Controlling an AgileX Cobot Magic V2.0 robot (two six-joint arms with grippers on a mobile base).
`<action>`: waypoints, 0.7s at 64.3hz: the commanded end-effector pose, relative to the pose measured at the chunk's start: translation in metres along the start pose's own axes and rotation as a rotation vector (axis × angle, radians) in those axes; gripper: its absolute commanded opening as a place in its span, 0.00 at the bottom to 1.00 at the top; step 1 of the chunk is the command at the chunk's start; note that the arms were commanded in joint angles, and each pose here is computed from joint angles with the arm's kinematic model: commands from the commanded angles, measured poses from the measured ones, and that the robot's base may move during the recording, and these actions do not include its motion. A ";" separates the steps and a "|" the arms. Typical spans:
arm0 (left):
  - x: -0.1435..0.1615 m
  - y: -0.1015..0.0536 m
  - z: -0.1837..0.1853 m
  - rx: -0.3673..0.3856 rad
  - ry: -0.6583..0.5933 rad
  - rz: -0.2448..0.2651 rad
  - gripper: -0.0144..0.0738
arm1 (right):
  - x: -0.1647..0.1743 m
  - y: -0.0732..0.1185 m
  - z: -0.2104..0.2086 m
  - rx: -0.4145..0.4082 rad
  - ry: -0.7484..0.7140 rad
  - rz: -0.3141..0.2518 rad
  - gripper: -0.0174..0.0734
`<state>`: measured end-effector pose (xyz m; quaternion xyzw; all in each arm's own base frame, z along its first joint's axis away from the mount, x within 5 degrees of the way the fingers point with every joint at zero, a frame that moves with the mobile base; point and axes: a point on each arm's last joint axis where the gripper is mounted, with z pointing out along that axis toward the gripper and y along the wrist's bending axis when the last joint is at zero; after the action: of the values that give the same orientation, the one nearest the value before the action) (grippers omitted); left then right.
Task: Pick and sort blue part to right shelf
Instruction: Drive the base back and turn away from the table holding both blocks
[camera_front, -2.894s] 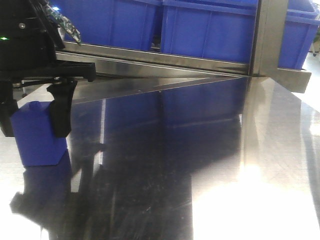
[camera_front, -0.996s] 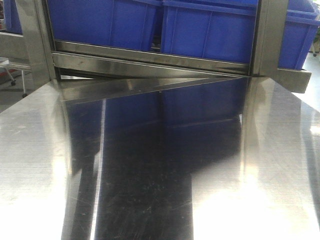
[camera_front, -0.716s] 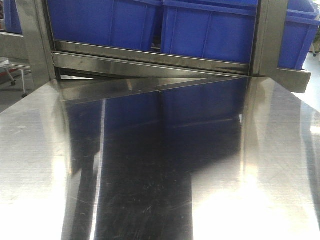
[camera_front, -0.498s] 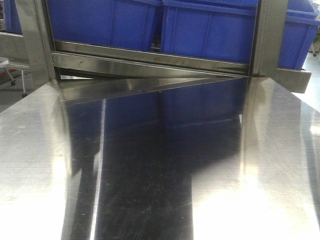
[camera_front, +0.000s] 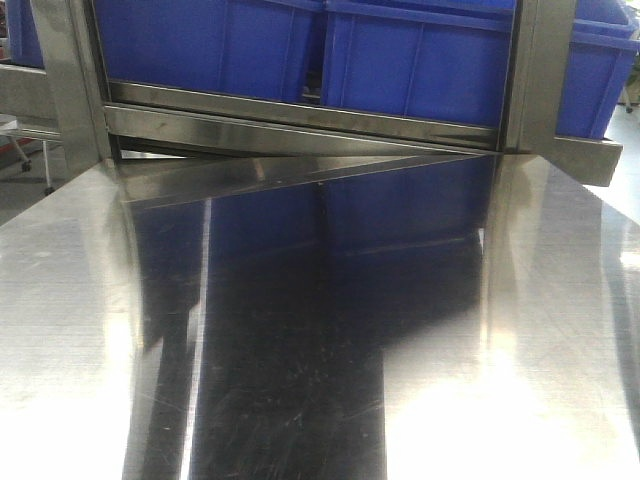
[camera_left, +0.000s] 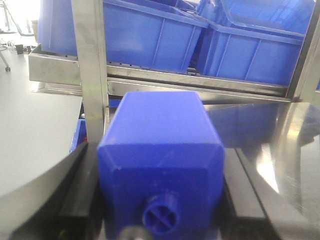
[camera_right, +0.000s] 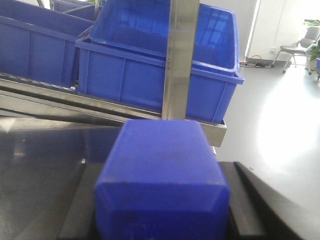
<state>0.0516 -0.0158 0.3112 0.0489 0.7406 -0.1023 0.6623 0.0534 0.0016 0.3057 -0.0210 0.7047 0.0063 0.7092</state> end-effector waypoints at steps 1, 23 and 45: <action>-0.017 0.000 -0.003 -0.009 -0.107 -0.013 0.60 | -0.018 0.000 -0.002 0.007 -0.113 -0.017 0.64; -0.017 0.000 -0.003 -0.009 -0.107 -0.013 0.60 | -0.018 0.000 -0.002 0.007 -0.113 -0.017 0.64; -0.017 0.000 -0.003 -0.009 -0.107 -0.013 0.60 | -0.018 0.000 -0.002 0.007 -0.113 -0.017 0.64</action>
<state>0.0516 -0.0158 0.3112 0.0489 0.7406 -0.1023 0.6623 0.0534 0.0016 0.3057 -0.0210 0.7047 0.0063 0.7092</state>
